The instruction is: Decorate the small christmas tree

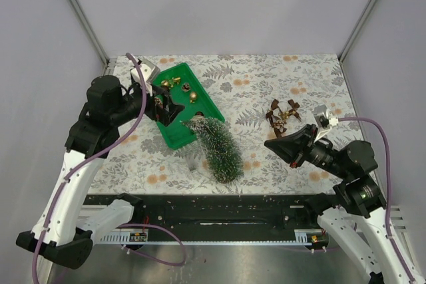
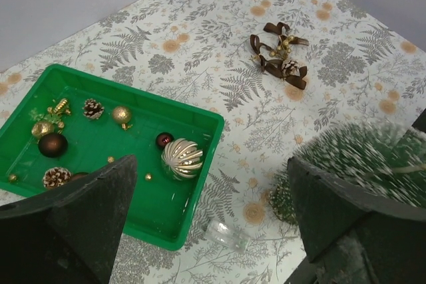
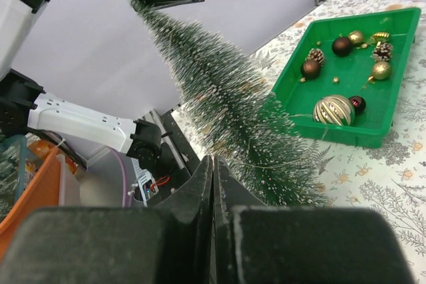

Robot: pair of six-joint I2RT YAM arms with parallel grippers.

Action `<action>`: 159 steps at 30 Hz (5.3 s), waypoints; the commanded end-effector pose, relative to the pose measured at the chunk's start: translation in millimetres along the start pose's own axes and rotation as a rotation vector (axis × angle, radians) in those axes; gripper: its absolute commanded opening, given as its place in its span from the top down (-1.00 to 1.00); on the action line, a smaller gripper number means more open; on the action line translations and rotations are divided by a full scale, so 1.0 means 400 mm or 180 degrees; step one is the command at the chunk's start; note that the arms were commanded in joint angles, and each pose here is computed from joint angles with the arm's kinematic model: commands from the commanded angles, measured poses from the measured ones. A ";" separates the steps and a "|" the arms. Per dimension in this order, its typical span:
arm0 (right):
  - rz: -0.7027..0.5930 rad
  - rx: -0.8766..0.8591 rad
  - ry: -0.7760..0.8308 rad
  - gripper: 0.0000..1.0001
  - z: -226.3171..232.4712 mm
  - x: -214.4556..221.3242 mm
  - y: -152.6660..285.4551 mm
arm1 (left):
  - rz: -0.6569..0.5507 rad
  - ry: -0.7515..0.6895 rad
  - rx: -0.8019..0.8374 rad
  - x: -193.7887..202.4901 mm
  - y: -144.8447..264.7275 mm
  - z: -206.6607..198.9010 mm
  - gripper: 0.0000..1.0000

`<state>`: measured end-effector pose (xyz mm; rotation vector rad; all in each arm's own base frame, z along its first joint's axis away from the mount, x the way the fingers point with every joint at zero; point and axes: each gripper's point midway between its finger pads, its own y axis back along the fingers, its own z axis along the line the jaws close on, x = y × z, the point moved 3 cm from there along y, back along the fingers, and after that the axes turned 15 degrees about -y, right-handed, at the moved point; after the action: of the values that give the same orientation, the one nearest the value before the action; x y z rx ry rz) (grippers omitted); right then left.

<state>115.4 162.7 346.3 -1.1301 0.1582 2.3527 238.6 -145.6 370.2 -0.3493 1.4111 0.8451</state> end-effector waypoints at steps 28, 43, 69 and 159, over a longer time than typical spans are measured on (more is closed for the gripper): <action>0.1219 0.0211 0.1208 1.00 0.093 0.257 -0.216 | -0.0037 0.0012 0.1383 0.060 0.056 -0.161 -0.83; 0.0916 0.0597 0.1797 0.90 0.083 0.339 -0.388 | -0.0145 0.0013 0.1369 0.060 0.070 -0.174 -0.59; 0.0677 0.0367 0.1727 0.91 0.083 0.359 -0.389 | 0.0026 0.0246 0.2200 0.184 0.136 -0.298 -0.69; 0.0281 0.0245 0.1317 -0.43 0.142 0.226 -0.314 | -0.0118 0.0831 0.1192 0.220 0.027 -0.235 1.00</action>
<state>95.2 343.1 299.5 -1.6539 0.5583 2.1387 148.7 -175.9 271.6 -0.1566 1.8199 0.4829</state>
